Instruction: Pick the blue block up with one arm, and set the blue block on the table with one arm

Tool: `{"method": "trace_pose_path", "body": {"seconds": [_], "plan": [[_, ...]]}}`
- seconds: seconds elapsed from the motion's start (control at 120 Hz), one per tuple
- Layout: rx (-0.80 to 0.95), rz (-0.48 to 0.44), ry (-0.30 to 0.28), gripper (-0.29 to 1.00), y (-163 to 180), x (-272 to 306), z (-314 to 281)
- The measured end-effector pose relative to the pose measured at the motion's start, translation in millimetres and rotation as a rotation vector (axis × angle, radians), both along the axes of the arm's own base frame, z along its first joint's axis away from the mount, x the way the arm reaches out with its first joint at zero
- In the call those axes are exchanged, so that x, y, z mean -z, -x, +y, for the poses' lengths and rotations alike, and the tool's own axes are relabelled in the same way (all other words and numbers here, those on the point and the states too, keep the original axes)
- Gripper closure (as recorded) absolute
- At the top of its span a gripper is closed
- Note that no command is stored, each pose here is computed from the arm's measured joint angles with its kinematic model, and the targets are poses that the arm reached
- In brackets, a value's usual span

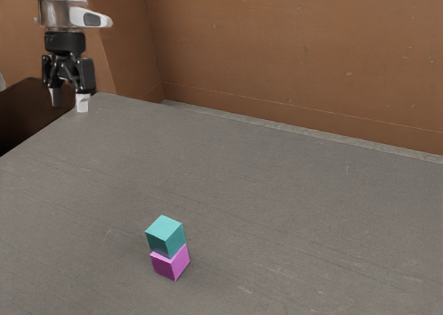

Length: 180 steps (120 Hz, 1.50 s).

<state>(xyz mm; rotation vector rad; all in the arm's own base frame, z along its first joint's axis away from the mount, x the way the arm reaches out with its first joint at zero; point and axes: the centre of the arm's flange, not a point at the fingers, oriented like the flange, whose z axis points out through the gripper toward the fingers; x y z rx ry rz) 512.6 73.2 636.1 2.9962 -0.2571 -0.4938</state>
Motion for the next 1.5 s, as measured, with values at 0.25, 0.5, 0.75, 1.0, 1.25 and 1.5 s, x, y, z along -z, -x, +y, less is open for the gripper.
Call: {"method": "trace_pose_path", "body": {"seconds": [0.25,0.5,0.75,1.0,1.25,1.5], "plan": [[0.139,-0.188,0.01,0.0,-23,-10,0],[0.067,-0.332,-0.074,0.0,98,-112,-109],[-0.227,-0.129,-0.182,0.01,123,52,-121],[-0.35,-0.166,-0.289,0.0,104,207,-115],[-0.306,-0.329,-0.283,0.0,69,225,-124],[-0.292,-0.341,-0.172,0.0,47,239,-144]]}}
